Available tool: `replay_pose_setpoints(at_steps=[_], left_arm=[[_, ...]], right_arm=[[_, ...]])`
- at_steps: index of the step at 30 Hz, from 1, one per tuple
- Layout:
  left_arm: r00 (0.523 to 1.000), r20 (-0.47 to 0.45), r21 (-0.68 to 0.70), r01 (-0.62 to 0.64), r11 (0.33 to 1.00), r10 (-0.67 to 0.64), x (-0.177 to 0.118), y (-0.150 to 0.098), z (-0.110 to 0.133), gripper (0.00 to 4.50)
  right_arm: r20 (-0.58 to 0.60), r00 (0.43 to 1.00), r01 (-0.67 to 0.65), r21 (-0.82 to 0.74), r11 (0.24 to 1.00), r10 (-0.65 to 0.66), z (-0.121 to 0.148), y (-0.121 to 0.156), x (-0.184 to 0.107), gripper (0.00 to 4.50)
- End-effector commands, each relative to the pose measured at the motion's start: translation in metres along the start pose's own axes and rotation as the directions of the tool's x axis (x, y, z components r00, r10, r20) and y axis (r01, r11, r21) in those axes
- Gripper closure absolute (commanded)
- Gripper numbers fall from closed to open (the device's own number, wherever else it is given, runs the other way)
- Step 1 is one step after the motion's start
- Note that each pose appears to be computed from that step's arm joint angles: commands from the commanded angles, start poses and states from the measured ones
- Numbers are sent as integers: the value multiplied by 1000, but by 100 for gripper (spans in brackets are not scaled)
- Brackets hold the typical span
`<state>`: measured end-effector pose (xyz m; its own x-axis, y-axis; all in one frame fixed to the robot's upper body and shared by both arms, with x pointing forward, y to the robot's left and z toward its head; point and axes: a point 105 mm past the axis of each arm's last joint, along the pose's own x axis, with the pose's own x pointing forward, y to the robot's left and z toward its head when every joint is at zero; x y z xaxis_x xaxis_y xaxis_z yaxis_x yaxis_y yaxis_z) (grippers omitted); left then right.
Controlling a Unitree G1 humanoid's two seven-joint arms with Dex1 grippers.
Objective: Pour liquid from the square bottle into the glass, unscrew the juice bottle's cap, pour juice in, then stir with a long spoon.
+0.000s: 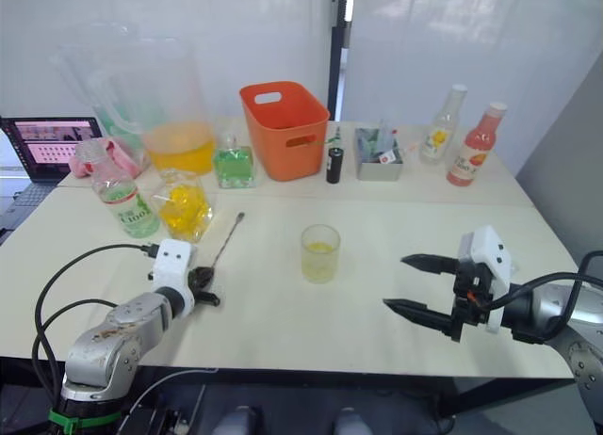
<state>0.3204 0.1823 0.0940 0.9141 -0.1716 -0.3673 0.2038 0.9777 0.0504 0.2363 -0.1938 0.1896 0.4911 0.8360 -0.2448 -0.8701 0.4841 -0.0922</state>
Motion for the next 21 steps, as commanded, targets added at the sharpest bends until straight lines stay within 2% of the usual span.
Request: replay_pose_setpoints(at_steps=[1,4,7,10,15,18,21], left_arm=[[991,-21,11,135,991,-134,0,-16,-8,446],[984,36,74,173,982,-176,-5,-12,3,446],[969,36,166,235,958,-244,-12,-9,5,446],[931,23,219,352,910,-365,-24,-12,5,446],[878,-112,308,475,824,-465,-39,2,-16,446],[850,-157,342,524,780,-503,-46,8,-17,446],[849,-194,370,527,765,-491,-46,21,-19,446]], right_arm=[[8,1000,9,-42,999,-9,7,1,-3,0],[12,1000,4,-36,999,-3,5,2,-1,0],[18,1000,-2,-33,999,3,4,2,0,0],[22,1000,-10,-32,999,11,3,2,3,0],[31,999,-8,-27,1000,9,0,2,6,0],[36,999,-6,-19,1000,7,-3,3,8,0],[34,999,-5,-18,1000,5,-4,3,9,0]])
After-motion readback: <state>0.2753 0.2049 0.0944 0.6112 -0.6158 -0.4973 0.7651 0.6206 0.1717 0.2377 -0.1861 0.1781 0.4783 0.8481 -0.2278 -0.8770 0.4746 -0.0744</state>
